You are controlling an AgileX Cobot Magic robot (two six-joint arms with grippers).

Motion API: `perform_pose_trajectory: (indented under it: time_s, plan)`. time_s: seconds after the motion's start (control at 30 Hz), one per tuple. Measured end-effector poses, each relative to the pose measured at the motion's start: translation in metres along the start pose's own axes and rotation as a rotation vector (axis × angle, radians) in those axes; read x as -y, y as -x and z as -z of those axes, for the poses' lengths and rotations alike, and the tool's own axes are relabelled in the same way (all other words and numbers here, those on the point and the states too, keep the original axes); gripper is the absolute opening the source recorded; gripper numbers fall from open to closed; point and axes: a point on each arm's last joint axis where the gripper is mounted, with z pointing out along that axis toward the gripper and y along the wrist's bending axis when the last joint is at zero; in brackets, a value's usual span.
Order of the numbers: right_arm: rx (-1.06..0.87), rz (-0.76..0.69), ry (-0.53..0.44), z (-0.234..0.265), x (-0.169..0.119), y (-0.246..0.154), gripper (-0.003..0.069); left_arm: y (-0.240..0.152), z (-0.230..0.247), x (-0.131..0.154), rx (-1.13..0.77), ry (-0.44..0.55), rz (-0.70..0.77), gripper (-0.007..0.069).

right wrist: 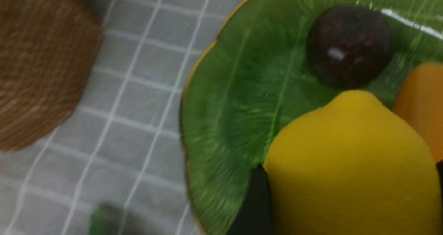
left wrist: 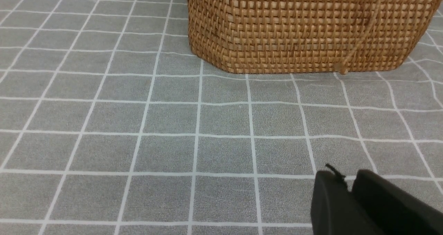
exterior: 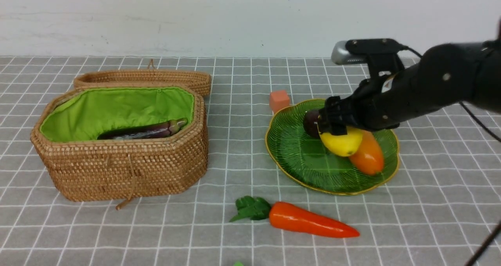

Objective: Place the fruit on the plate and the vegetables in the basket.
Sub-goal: Use the right arm to grab a lemon and put it into the right plate, then use the right arm to grab a carrot and put it into the left basket

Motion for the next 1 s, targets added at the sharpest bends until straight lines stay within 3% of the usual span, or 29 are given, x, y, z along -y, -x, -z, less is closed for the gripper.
perform_pose_trajectory:
  time_s: [0.2,0.4,0.63,0.7,0.73,0.77,0.8,0.83,0.87,1.0]
  plan:
    - [0.003,-0.004,-0.014,-0.028,0.005,-0.007,0.0580,0.000,0.000,0.000,0.000,0.000,0.000,0.0098]
    - [-0.008,0.019,-0.024,-0.033,0.006,-0.010,0.0678,0.000,0.000,0.000,0.000,0.000,0.000,0.0103]
    - [-0.058,0.045,-0.022,-0.019,0.003,-0.010,0.0655,0.000,0.000,0.000,0.000,0.000,0.000,0.0104]
    - [-0.111,0.199,0.004,0.004,-0.011,-0.011,0.0636,0.000,0.000,0.000,0.000,0.000,0.000,0.0109]
    - [-0.110,0.204,0.006,0.004,-0.012,-0.011,0.0634,0.000,0.000,0.000,0.000,0.000,0.000,0.0109]
    - [-0.168,0.420,0.051,0.018,-0.029,-0.016,0.0613,0.000,0.000,0.000,0.000,0.000,0.000,0.0111]
    - [-0.198,0.521,0.081,0.022,-0.038,-0.021,0.0598,0.000,0.000,0.000,0.000,0.000,0.000,0.0112]
    - [-0.206,0.545,0.088,0.023,-0.040,-0.022,0.0596,0.000,0.000,0.000,0.000,0.000,0.000,0.0112]
    - [-0.265,0.713,0.154,0.027,-0.055,-0.031,0.0573,0.000,0.000,0.000,0.000,0.000,0.000,0.0113]
    - [-0.303,0.975,0.292,0.023,-0.085,-0.049,0.0532,0.000,0.000,0.000,0.000,0.000,0.000,0.0115]
